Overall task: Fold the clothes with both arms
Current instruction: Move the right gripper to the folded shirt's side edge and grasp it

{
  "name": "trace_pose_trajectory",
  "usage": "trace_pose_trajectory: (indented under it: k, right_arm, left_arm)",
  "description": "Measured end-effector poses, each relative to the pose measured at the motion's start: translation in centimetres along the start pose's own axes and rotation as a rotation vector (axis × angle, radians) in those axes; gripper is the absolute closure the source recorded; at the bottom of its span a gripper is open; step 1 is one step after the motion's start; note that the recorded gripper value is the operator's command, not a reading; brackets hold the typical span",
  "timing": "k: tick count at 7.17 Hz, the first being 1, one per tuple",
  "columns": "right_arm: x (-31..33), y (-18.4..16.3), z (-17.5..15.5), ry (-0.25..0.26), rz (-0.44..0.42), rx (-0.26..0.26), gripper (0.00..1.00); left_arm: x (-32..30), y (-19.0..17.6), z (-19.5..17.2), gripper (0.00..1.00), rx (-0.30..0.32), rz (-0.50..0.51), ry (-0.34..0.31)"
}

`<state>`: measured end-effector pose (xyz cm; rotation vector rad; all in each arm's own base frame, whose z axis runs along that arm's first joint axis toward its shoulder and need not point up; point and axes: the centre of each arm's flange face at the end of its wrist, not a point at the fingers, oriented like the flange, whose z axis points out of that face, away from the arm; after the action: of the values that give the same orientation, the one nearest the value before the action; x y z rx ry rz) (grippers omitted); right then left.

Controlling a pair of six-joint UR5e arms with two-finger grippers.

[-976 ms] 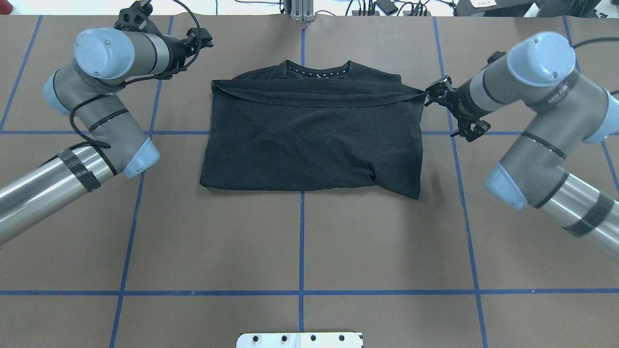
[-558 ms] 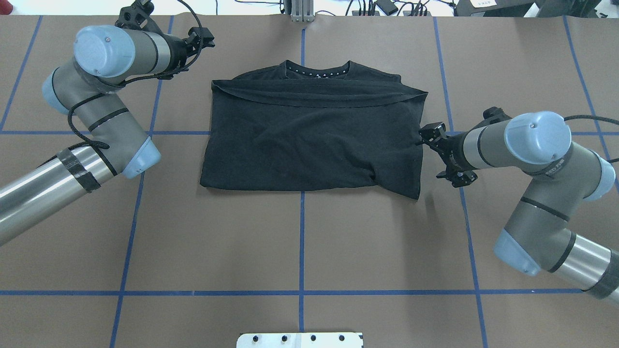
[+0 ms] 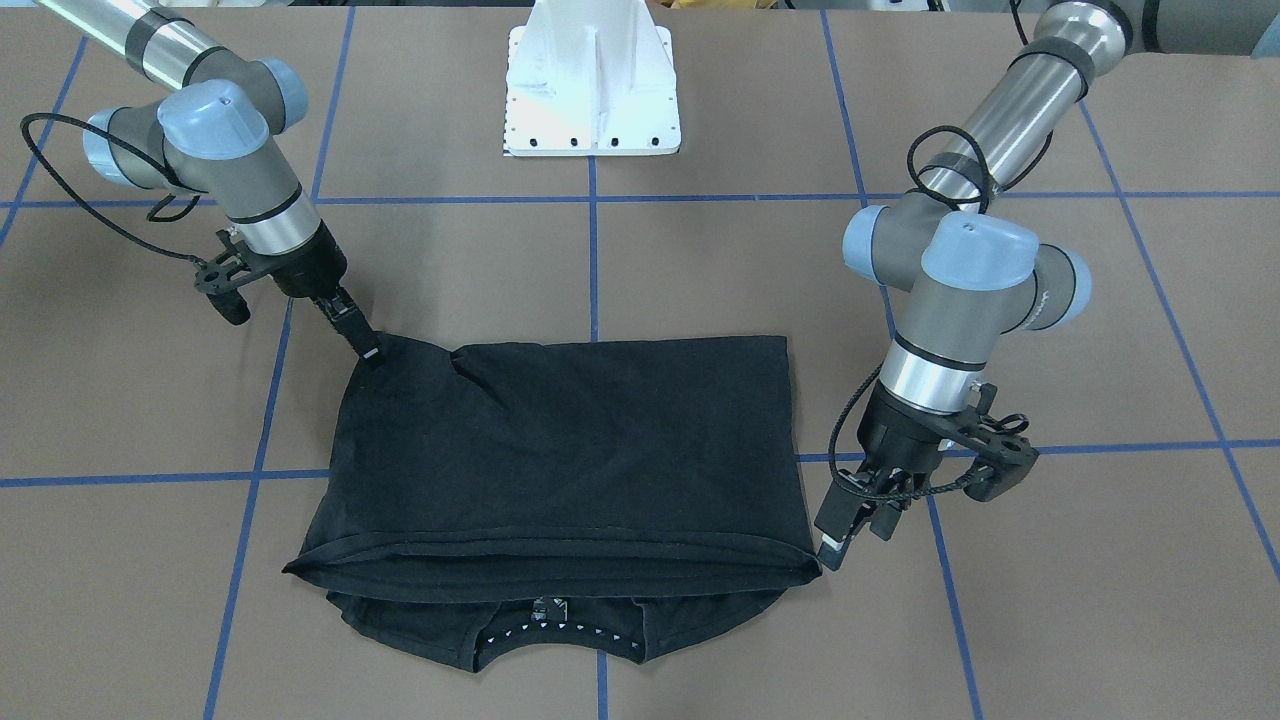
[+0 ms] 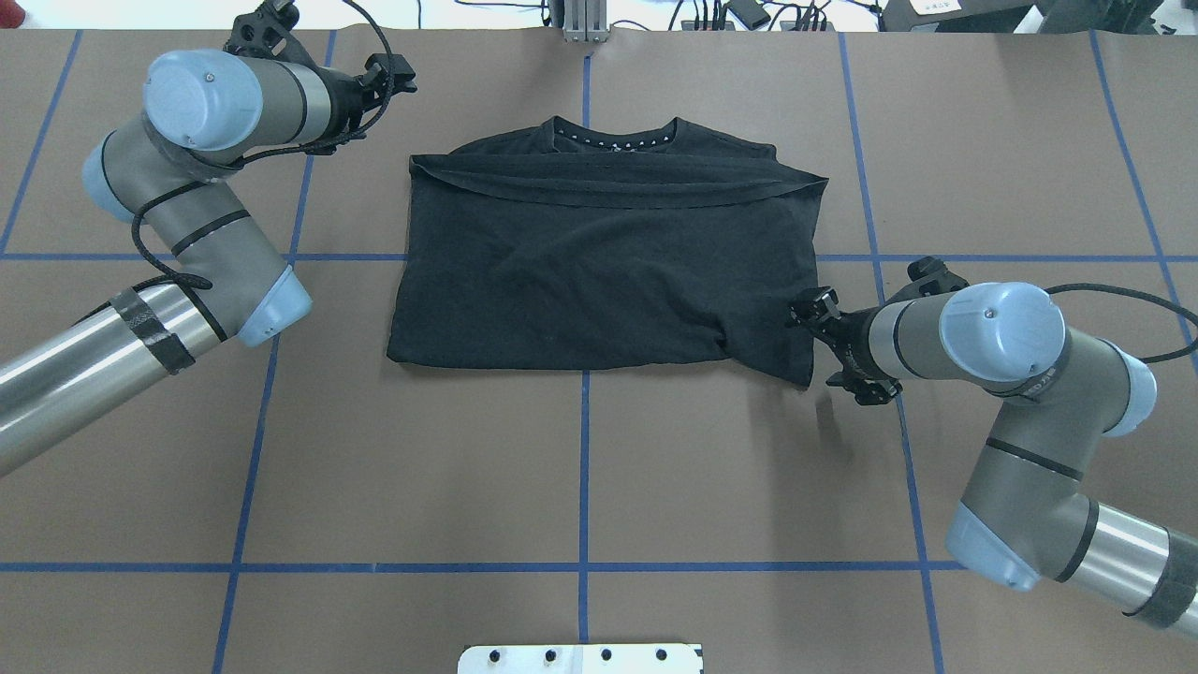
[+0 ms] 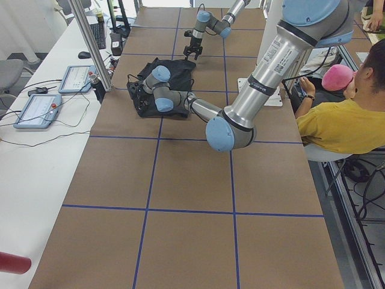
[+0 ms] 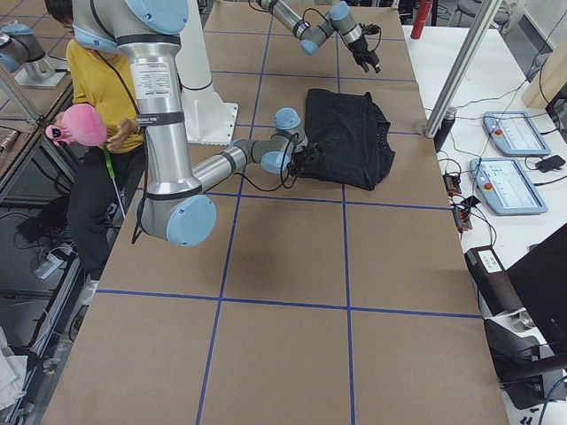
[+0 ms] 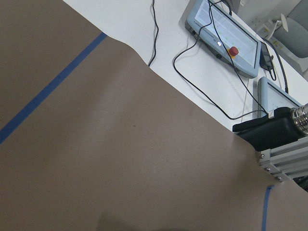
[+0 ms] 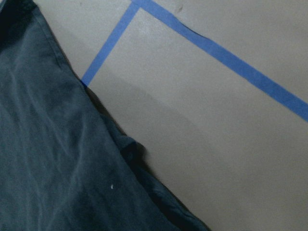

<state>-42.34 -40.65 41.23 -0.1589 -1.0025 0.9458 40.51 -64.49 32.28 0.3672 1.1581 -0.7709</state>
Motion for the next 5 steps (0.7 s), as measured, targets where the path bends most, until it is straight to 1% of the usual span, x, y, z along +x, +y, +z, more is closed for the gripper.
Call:
trace_pose_trajectory:
  k: [2,3,4,5]
  right_arm:
    - [0.38,0.97,0.62,0.030,-0.007,0.018,0.16]
    - [0.44,1.09,0.74,0.035,-0.008,0.022,0.35]
    - [0.47,1.14,0.79,0.038,-0.008,0.024,0.99]
    - [0.52,1.10,0.82,0.039,-0.008,0.026,1.00]
  left_arm:
    - [0.01,0.04,0.01,0.01,-0.001,0.000,0.000]
    - [0.00,0.04,0.01,0.01,-0.001,0.000,0.000]
    - [0.00,0.05,-0.01,0.01,-0.001,0.000,0.000]
    - [0.02,0.05,-0.03,0.01,-0.001,0.000,0.001]
